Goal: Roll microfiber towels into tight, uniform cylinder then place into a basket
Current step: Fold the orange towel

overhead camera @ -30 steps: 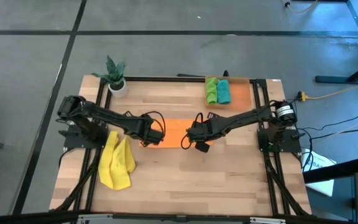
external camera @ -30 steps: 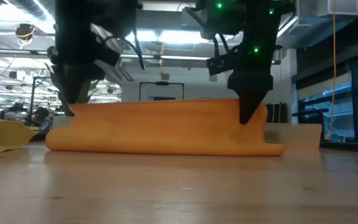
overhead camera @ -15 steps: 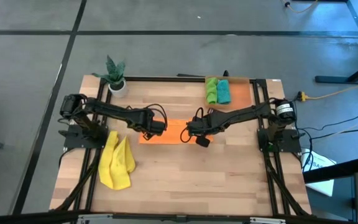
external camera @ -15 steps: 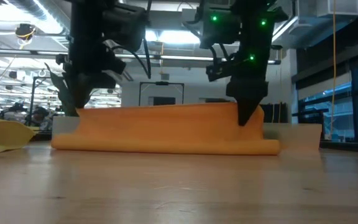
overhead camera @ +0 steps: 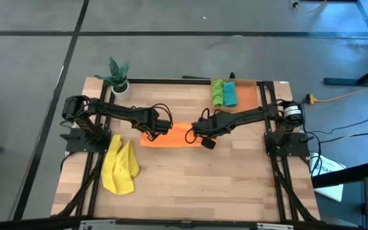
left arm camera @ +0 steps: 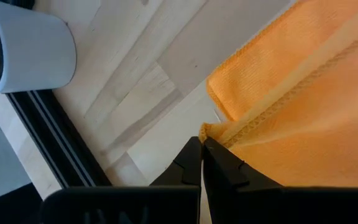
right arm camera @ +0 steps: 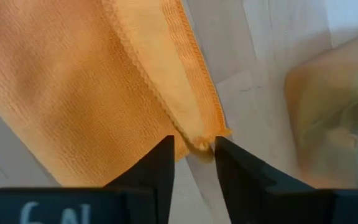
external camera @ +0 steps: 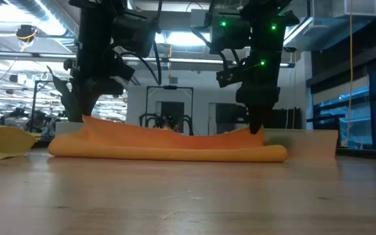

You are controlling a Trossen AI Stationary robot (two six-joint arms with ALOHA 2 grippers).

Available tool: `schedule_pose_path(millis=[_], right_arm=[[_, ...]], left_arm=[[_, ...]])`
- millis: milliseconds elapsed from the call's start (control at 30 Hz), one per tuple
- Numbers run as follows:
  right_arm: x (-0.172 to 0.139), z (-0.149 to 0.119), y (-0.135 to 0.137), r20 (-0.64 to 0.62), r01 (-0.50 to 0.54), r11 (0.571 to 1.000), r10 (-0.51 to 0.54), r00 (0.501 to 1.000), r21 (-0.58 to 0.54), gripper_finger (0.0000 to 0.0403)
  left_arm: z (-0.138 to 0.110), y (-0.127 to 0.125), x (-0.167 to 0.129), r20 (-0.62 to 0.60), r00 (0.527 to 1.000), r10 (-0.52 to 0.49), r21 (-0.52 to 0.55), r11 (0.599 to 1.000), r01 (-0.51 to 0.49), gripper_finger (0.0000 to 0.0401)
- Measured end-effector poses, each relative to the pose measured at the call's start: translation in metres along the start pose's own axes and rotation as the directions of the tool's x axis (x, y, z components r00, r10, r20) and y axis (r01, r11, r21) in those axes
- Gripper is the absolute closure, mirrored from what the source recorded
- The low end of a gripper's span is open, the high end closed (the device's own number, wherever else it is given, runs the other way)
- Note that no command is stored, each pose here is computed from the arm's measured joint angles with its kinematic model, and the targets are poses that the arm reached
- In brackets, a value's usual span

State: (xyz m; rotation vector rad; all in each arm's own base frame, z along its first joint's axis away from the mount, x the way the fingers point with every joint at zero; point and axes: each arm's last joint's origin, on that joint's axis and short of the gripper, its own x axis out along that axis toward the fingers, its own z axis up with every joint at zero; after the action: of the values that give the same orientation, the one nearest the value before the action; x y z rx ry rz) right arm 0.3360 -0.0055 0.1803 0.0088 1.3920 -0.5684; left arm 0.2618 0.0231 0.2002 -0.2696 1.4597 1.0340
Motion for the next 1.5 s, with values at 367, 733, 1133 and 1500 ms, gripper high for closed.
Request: schedule_pose_path(millis=[367,733,1133,1500], right_arm=[[0.000,0.000,0.000,0.000,-0.002,1.000,0.002,1.000,0.001,0.0265],[0.000,0.000,0.000,0.002,-0.003,1.000,0.003,1.000,0.002,0.0266],[0.000,0.000,0.001,-0.003,-0.018,1.000,0.018,1.000,0.002,0.0266],[0.000,0.000,0.001,-0.002,-0.019,1.000,0.019,1.000,0.002,0.0266]], left_arm=[[0.004,0.004,0.003,-0.039,0.999,-0.024,0.006,1.000,0.024,0.0401],[0.005,0.004,0.003,-0.044,0.999,-0.030,0.099,0.994,0.034,0.0401],[0.013,0.013,0.009,-0.072,0.997,-0.035,0.050,0.998,0.038,0.0401],[0.017,0.012,0.011,-0.081,0.993,-0.082,0.102,0.991,0.090,0.0397]])
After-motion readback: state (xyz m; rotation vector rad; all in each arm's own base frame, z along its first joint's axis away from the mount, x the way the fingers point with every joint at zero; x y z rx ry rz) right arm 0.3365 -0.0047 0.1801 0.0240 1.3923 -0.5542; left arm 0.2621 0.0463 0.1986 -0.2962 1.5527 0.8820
